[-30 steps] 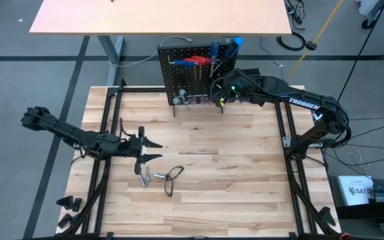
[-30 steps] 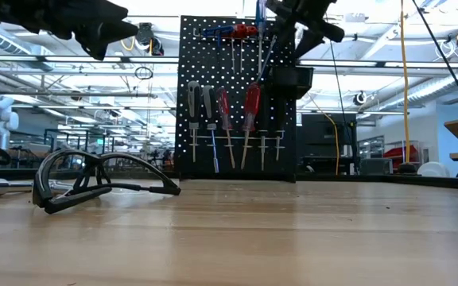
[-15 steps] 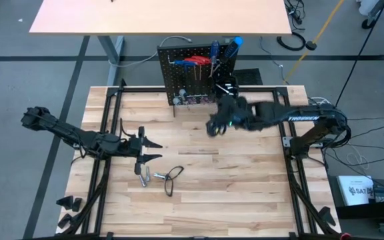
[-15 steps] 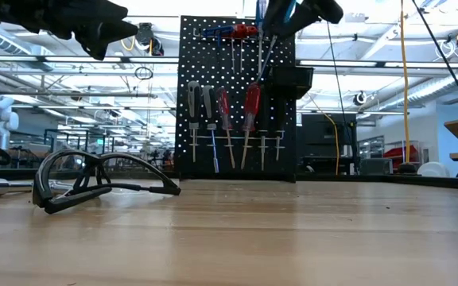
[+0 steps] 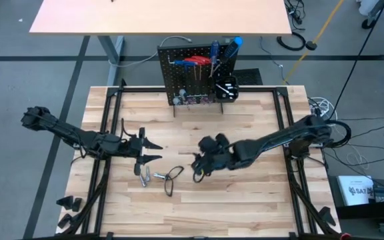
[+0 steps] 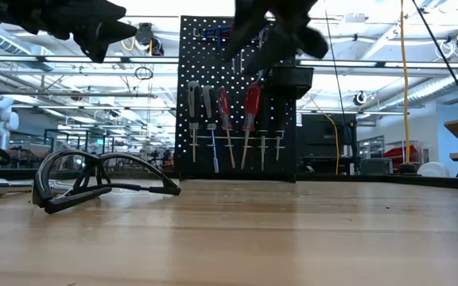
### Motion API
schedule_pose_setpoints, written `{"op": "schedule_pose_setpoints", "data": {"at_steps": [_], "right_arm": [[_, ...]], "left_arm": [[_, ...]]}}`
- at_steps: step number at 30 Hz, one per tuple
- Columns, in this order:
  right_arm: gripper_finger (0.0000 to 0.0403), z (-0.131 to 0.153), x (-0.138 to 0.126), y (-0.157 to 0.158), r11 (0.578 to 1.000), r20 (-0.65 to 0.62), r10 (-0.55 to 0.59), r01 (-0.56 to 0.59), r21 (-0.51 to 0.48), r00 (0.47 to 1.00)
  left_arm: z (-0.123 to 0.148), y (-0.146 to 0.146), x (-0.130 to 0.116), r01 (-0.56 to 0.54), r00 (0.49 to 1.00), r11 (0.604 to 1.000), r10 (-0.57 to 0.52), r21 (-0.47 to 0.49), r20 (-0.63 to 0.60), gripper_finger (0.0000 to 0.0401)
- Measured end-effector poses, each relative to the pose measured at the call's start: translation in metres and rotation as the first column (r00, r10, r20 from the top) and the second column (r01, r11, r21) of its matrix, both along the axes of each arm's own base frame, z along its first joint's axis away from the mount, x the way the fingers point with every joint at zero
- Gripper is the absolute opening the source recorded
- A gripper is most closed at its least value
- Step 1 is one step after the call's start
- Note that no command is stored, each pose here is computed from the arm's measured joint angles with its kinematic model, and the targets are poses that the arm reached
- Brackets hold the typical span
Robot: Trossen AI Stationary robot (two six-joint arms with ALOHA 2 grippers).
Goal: Hang tools onto peg board
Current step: Put the right extension bar into the black bin on the peg board
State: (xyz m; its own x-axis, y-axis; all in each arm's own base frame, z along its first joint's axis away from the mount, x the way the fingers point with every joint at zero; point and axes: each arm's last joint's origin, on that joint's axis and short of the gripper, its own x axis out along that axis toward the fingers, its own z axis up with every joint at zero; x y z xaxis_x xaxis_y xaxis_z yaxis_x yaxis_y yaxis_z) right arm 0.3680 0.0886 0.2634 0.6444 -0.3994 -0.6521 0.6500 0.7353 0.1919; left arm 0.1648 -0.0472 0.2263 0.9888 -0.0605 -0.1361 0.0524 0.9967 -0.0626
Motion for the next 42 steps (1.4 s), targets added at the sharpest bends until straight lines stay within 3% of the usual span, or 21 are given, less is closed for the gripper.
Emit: {"op": "schedule_pose_setpoints", "data": {"at_steps": [8,12,17,20,24,26,28,30,33,37,42], "right_arm": [[0.0206,-0.047,0.034,0.019,0.995,0.041,0.071,-0.074,0.07,0.997],[0.0206,-0.066,0.045,0.023,0.993,0.044,0.105,-0.108,0.052,0.993],[0.0206,-0.072,0.048,0.027,0.987,0.035,0.154,-0.155,0.036,0.987],[0.0206,-0.072,0.047,0.029,0.986,0.033,0.164,-0.164,0.023,0.986],[0.0206,-0.072,0.047,0.029,0.986,0.032,0.166,-0.166,0.022,0.986],[0.0206,-0.072,0.047,0.029,0.984,0.025,0.176,-0.176,0.011,0.984],[0.0206,-0.072,0.047,0.03,0.982,0.017,0.191,-0.191,-0.003,0.981],[0.0206,-0.072,0.047,0.03,0.979,0.008,0.206,-0.206,-0.012,0.979],[0.0206,-0.072,0.046,0.033,0.976,0.004,0.218,-0.218,-0.018,0.976],[0.0206,-0.072,0.045,0.036,0.972,-0.002,0.235,-0.235,-0.024,0.972],[0.0206,-0.072,0.044,0.041,0.969,-0.002,0.247,-0.247,-0.023,0.969]], "left_arm": [[-0.007,-0.008,-0.003,0.065,0.995,0.997,-0.068,-0.031,-0.075,0.0164],[-0.022,-0.016,-0.006,0.067,0.972,0.992,-0.089,-0.109,-0.216,0.0164],[-0.046,-0.031,-0.011,0.051,0.899,0.983,-0.123,-0.178,-0.421,0.0164],[-0.058,-0.036,-0.013,-0.08,0.849,0.957,-0.08,-0.277,-0.522,0.0164],[-0.071,-0.04,-0.015,-0.317,0.778,0.851,-0.02,-0.419,-0.628,0.0164],[-0.074,-0.043,-0.015,-0.35,0.765,0.833,-0.01,-0.428,-0.644,0.0164],[-0.074,-0.046,-0.014,-0.284,0.765,0.885,-0.024,-0.37,-0.644,0.0164],[-0.071,-0.052,-0.011,-0.147,0.774,0.95,-0.062,-0.275,-0.63,0.0164],[-0.07,-0.056,-0.007,0.024,0.786,0.995,-0.076,-0.092,-0.614,0.0164],[-0.078,-0.059,-0.001,0.188,0.764,0.977,-0.082,0.1,-0.64,0.0164],[-0.091,-0.055,0.006,0.213,0.726,0.966,-0.055,0.149,-0.685,0.0164]]}}
